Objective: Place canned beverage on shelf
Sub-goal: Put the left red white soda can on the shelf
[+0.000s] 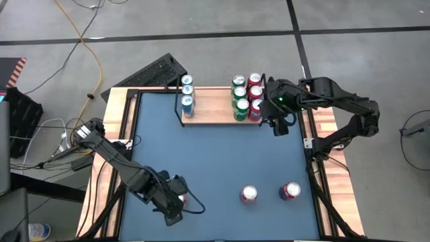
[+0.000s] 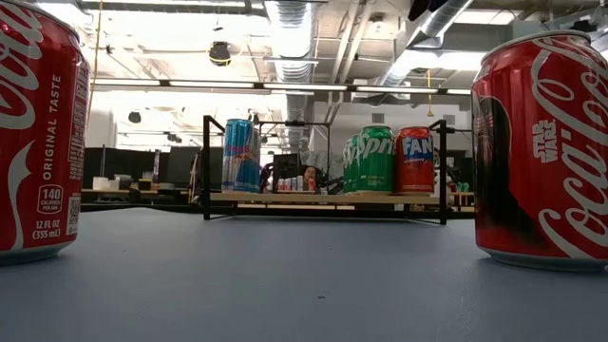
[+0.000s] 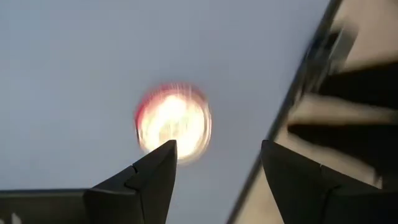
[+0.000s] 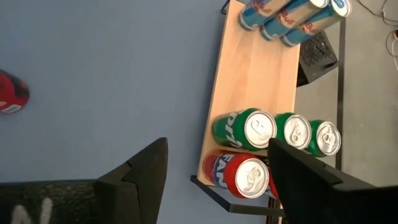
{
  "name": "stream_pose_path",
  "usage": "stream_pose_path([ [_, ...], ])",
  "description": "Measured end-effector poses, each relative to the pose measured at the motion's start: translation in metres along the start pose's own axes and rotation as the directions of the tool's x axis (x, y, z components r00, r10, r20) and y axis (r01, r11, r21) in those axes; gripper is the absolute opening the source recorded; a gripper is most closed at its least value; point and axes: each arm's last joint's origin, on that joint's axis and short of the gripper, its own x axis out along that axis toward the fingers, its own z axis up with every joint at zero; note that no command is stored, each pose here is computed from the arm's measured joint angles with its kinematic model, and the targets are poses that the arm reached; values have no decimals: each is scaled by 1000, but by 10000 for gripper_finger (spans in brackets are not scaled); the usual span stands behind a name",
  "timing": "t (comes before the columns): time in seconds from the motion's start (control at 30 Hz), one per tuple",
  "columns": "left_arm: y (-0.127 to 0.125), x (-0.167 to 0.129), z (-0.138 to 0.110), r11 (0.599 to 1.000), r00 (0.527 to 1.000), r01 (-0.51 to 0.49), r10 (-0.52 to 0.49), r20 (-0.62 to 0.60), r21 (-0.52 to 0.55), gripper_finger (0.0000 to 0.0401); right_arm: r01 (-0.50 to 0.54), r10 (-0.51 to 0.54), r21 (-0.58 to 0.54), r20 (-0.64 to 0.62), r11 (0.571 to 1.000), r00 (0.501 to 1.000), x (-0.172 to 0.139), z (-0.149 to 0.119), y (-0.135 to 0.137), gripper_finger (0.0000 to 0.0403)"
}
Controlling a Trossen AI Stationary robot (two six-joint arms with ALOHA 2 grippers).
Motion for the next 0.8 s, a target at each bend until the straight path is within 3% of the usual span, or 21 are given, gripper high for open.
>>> stream_pose_path([
  [0.1, -4, -1, 4, 1000, 996, 22, -20, 86, -13, 219, 1, -1, 8, -12, 1000, 1000, 2, -1, -2, 260],
  [0.3, -1, 0, 7, 966, 990, -61, 26, 141, 251, 219, 5, -4, 20, -13, 1000, 1000, 2, -2, -4, 260],
  [0.4, 0, -1, 9, 962, 981, -95, 47, 187, 256, 219, 4, -4, 22, -13, 1000, 1000, 2, -2, -4, 260],
  [0.5, 5, 0, 8, 971, 991, -87, 62, 115, 223, 220, 4, -4, 22, -13, 1000, 1000, 2, -2, -4, 260],
  [0.6, 6, -7, 7, 981, 998, -27, 17, 56, 194, 227, 4, -4, 22, -13, 1000, 1000, 2, -2, -4, 260],
  [0.8, 4, -10, 2, 970, 1000, 16, -19, 10, 244, 286, 5, -4, 49, -10, 999, 1000, 2, -1, -4, 260],
])
